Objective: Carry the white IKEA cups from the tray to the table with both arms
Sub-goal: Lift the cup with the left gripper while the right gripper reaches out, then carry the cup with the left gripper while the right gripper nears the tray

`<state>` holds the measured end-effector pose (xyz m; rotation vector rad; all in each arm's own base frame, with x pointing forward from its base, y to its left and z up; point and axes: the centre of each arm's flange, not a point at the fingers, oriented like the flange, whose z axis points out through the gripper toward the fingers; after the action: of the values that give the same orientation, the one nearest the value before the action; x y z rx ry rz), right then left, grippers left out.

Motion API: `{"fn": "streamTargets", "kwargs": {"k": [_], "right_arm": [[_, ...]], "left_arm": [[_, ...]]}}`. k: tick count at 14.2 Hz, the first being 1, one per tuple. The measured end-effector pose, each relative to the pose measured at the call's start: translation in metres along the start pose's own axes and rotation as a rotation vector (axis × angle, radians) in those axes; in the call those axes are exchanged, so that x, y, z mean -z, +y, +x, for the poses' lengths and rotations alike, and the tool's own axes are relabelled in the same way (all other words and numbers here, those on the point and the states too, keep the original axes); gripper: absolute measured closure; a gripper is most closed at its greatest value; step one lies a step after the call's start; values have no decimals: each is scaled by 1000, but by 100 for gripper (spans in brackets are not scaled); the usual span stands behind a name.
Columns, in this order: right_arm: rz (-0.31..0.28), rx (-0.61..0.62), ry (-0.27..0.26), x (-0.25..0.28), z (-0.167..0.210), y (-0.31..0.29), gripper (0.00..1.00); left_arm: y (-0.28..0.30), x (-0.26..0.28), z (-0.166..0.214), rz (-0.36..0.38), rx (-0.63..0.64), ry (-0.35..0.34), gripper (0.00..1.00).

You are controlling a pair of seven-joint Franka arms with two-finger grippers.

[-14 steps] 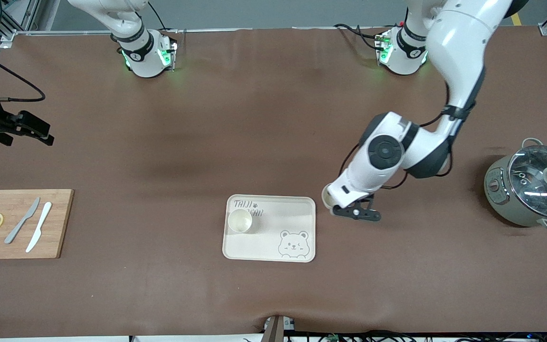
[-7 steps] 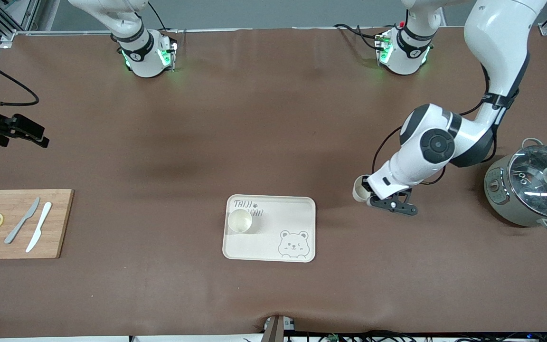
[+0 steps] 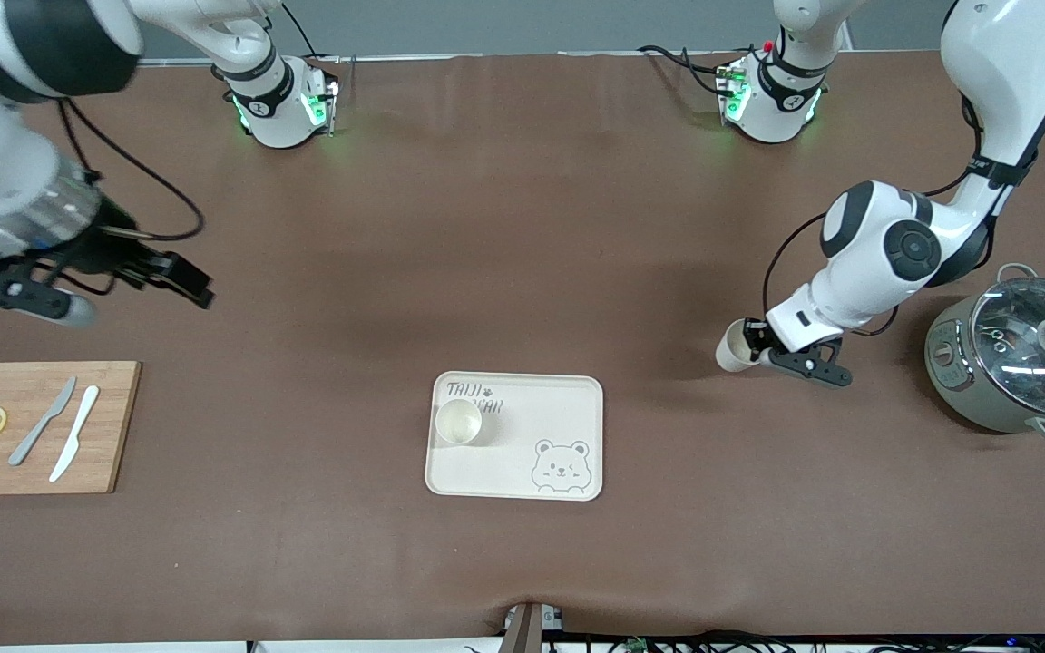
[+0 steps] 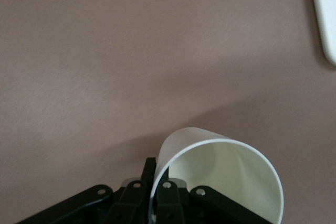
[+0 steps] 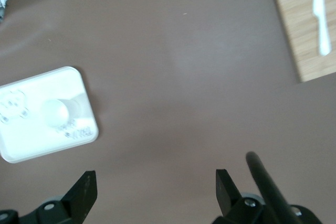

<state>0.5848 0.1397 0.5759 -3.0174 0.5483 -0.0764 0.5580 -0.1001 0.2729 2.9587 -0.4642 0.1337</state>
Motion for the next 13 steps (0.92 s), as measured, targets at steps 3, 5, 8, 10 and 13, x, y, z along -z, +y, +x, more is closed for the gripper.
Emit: {"fn": "streamTargets", "kwargs": {"k": [3, 5, 8, 10, 13], "right_arm": [[30, -95, 28, -43, -12, -61, 0], [27, -137, 46, -80, -15, -90, 0], [-10, -198, 61, -132, -21, -120, 0], [-42, -238, 70, -160, -26, -138, 0], [-62, -282, 83, -196, -31, -170, 0]], "left_arm": [[-23, 5, -24, 41, -34, -11, 96], [-35, 9, -40, 76, -54, -13, 96], [-57, 5, -68, 102, -81, 16, 96], [-80, -3, -90, 103, -98, 30, 96], [-115, -6, -116, 105, -116, 23, 96]]}}
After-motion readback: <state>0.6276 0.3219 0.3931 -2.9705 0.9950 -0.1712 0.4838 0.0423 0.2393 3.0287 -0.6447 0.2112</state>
